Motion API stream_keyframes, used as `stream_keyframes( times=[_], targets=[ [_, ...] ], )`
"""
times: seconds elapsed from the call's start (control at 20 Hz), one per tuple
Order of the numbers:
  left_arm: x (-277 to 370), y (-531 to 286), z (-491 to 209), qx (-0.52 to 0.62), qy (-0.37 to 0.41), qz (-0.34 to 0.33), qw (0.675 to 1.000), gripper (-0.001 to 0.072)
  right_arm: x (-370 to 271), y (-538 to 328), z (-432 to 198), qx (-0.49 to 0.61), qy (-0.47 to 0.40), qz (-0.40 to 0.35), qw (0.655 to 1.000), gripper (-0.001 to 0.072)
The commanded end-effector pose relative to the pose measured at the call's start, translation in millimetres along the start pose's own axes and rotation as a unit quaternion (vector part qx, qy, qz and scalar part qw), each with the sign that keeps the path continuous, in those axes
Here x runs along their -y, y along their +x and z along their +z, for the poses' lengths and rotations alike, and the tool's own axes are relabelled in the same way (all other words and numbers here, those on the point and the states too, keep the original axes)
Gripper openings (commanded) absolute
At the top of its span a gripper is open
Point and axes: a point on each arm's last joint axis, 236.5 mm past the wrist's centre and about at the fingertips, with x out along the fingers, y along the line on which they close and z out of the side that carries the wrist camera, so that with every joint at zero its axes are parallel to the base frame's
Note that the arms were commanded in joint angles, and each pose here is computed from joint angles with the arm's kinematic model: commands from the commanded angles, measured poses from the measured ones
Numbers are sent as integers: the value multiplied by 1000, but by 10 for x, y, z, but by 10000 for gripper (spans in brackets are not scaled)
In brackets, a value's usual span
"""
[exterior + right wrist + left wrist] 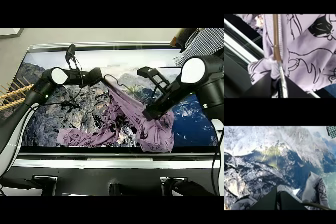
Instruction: Fold the clothes and pants, and hang the long-sleeved shirts on hangers.
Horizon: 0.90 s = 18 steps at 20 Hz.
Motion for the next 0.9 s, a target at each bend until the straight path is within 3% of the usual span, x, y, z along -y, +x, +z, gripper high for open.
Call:
stream_keyframes(
  times=[0.0,0.55,0.85],
  targets=[
    [13,-6,25,3,-4,-4,1000,25,69,68,-47,-16,7,-10,1000,44],
    [301,-192,209,25,16,-31,999,26,202,394,19,-60,19,-8,998,44],
    [462,-231,115,8,35,-39,999,25,228,480,43,-83,6,-80,993,44]
  ],
)
